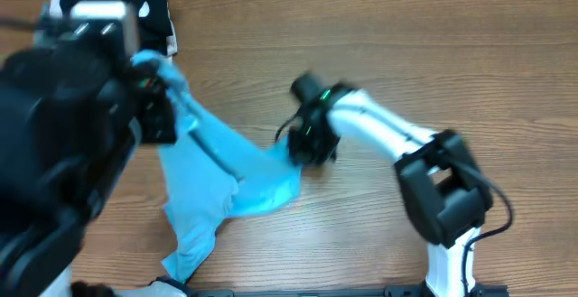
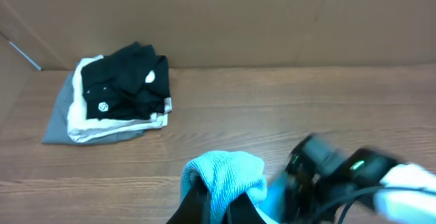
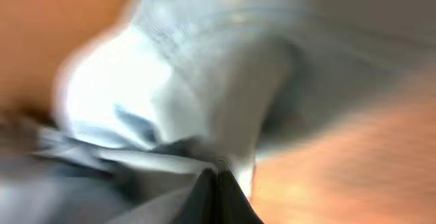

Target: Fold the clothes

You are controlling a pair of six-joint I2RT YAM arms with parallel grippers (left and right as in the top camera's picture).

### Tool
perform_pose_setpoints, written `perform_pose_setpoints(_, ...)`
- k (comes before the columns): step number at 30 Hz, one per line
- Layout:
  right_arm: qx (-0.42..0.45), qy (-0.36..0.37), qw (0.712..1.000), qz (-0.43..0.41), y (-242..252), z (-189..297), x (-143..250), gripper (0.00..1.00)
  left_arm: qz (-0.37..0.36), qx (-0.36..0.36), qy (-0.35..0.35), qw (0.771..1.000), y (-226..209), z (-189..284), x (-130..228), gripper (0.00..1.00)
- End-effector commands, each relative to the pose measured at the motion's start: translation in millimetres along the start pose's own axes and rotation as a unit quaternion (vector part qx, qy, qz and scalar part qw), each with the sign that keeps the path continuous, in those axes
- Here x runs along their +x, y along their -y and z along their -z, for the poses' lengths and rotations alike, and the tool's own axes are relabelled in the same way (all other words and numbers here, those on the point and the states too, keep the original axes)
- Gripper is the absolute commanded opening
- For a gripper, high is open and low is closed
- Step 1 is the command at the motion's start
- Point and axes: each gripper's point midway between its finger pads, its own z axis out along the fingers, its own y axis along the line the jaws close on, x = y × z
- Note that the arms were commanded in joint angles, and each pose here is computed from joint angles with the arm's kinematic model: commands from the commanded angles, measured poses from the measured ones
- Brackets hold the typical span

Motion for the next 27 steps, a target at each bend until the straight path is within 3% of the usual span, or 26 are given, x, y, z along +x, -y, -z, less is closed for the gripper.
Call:
perform_pose_setpoints(1,-0.034,0.131,0.990,-0.024,9.2,96.9,-78.4,0.04,-0.010,-0.016,-0.029,0.999,17.3,-54.2,-5.9,0.04)
perform_pose_setpoints(4,-0.062,0.212,0.974,-0.041,21.7,181.8,-117.7,0.04,-0.035,-0.004,-0.027,0.999,40.9,-103.0,-19.4,0.04)
perform_pose_setpoints(7,-0.081,0.290,0.952,-0.051,37.6,274.4,-130.9,0.04,-0.049,0.010,0.017,0.999,55.9,-143.8,-49.3,0.04)
perform_pose_setpoints(11,-0.071,0.362,0.927,-0.067,67.2,370.7,-103.6,0.04,-0.046,0.034,0.080,0.995,53.9,-148.6,-86.1,0.04)
perform_pose_setpoints(17,-0.005,0.425,0.896,-0.128,121.4,434.3,-51.9,0.04,-0.053,0.069,0.129,0.988,40.3,-102.6,-111.3,0.04)
perform_pose_setpoints(22,-0.004,0.445,0.886,-0.128,120.0,450.2,-24.8,0.04,-0.067,0.076,0.058,0.993,25.3,-96.7,-76.2,0.05)
perform_pose_setpoints(25,0.026,0.437,0.887,-0.149,132.5,443.0,-15.0,0.04,-0.063,0.089,-0.054,0.993,20.2,-113.7,-25.9,0.18)
perform_pose_setpoints(27,0.044,0.407,0.896,-0.173,144.9,423.9,-12.7,0.05,-0.058,0.134,-0.144,0.979,33.8,-128.3,13.0,0.25)
